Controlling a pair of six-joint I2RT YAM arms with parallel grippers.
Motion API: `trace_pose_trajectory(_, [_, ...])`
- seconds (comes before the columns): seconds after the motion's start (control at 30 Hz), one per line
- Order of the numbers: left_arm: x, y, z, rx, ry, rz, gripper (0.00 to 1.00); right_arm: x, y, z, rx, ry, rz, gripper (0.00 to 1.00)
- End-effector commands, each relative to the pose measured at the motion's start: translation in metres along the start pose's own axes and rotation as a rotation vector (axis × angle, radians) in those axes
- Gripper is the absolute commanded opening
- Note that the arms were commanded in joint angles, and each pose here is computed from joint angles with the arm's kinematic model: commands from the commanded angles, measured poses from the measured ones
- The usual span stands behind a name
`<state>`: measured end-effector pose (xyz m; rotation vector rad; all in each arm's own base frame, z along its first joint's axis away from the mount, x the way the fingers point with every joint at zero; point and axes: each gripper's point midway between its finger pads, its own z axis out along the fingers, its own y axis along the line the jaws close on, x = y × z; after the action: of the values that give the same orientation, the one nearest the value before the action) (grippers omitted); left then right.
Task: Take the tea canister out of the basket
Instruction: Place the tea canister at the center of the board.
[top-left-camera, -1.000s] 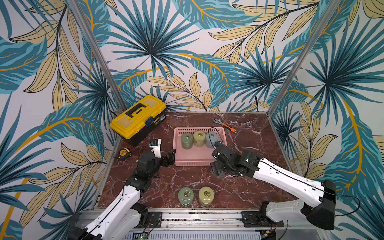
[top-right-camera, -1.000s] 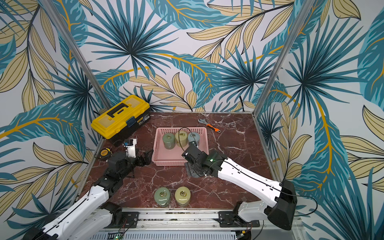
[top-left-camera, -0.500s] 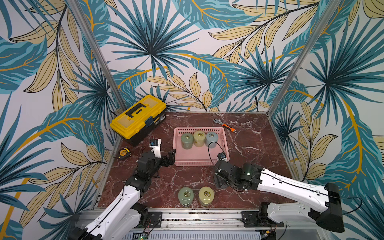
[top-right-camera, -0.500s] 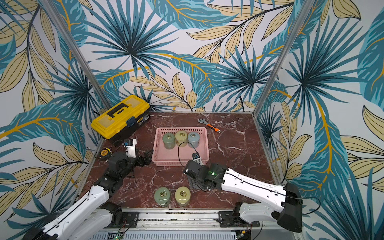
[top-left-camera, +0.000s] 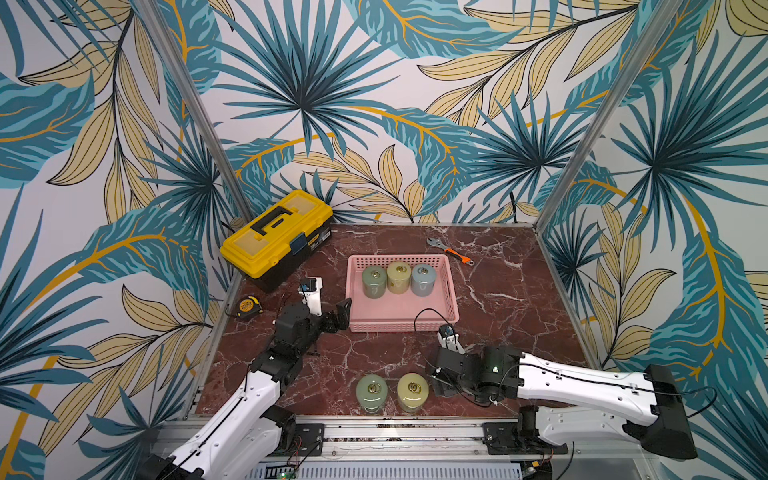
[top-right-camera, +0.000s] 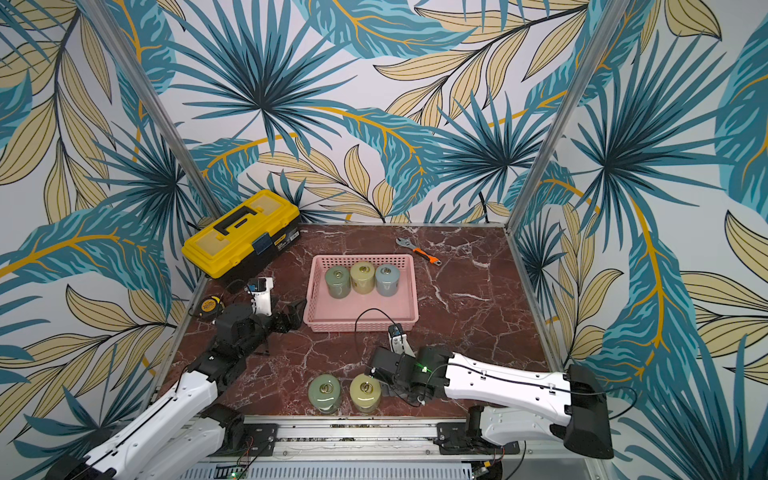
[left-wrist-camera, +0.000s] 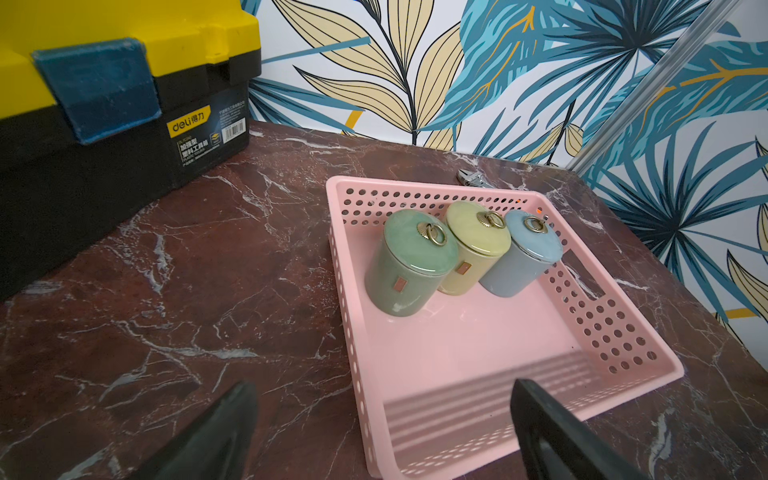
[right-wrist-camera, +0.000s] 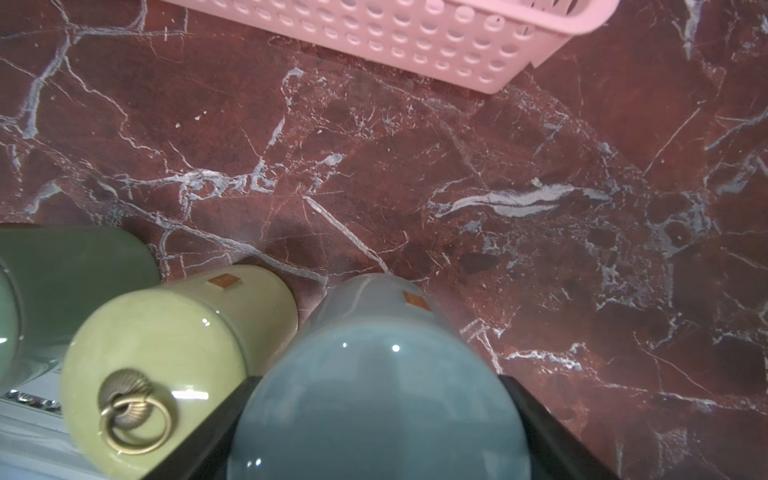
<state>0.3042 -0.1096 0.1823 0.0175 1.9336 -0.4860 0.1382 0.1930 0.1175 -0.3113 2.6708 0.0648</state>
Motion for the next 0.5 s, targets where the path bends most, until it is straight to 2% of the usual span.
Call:
trace_pose_trajectory(0.0, [0.007, 0.005, -0.001, -0.007, -0.003, 0.015, 1.0, -0.002, -0.003, -0.002, 0.006, -0.044, 0.049, 0.59])
trace_pose_trajectory(0.47, [0.008, 0.005, -0.001, -0.008, 0.002, 0.015, 1.0, 0.021, -0.005, 0.013, 0.001, -0.017, 0.079, 0.59])
